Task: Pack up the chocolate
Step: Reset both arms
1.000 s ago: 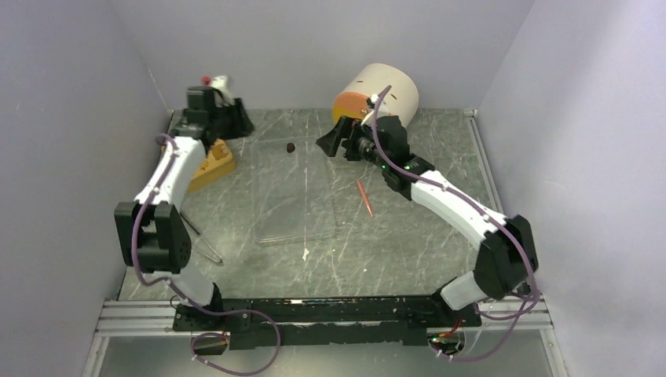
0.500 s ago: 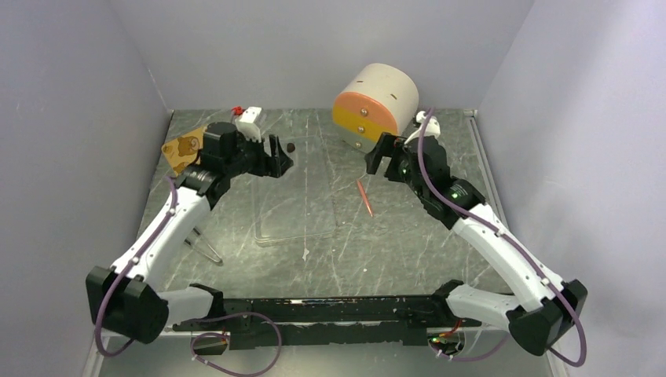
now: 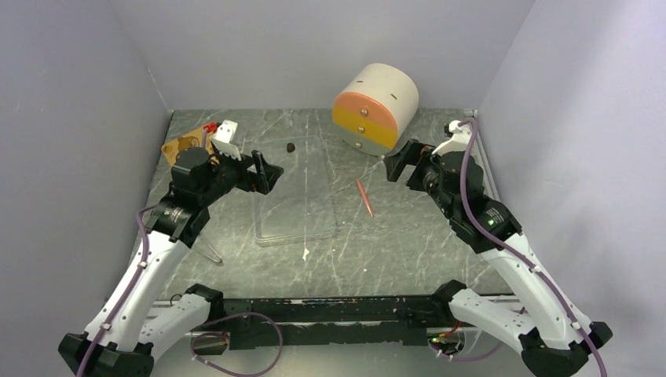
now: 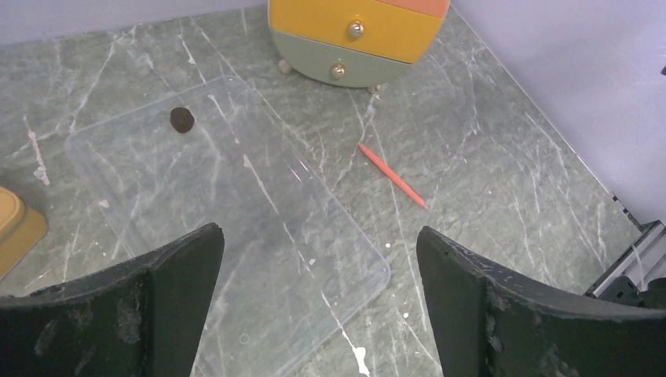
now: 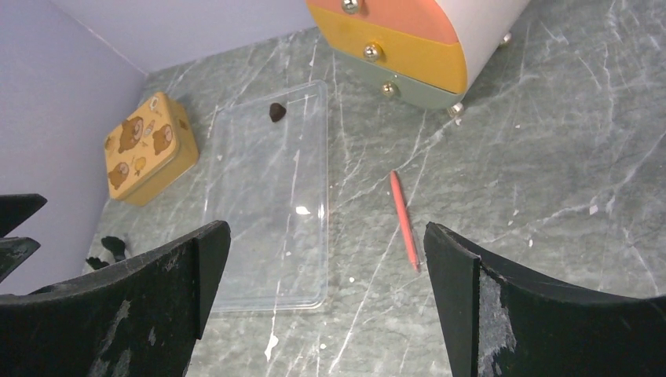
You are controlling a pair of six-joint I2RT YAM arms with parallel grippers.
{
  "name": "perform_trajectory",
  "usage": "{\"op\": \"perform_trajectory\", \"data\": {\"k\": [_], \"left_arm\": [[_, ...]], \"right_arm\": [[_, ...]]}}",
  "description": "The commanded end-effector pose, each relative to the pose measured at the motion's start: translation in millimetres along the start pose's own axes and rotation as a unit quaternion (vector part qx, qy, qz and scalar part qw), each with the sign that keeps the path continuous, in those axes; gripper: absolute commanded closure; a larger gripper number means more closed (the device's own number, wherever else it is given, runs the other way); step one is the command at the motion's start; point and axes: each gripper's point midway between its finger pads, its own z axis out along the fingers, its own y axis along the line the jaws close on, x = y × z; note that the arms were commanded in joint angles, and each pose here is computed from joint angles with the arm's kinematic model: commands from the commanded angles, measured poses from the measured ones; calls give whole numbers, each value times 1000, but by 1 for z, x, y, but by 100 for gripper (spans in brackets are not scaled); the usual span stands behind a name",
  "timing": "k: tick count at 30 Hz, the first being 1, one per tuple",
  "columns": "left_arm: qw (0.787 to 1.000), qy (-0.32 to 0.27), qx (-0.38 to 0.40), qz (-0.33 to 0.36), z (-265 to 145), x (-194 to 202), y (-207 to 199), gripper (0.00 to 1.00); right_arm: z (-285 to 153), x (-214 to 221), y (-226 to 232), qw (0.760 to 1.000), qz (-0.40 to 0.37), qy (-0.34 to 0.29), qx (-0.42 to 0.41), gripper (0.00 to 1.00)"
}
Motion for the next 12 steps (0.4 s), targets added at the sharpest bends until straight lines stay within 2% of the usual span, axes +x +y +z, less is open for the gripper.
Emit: {"op": "perform_trajectory", "data": {"k": [1,12], "left_arm": [[1000,-17,-14,11,-5,-13,1,3],[999,-22,-27,10,-15,-11,4,3]], "right_arm": [[-2,-4,4,1000,0,-6,-12,0],[2,7,2,1000,7,8,-9,0]]}}
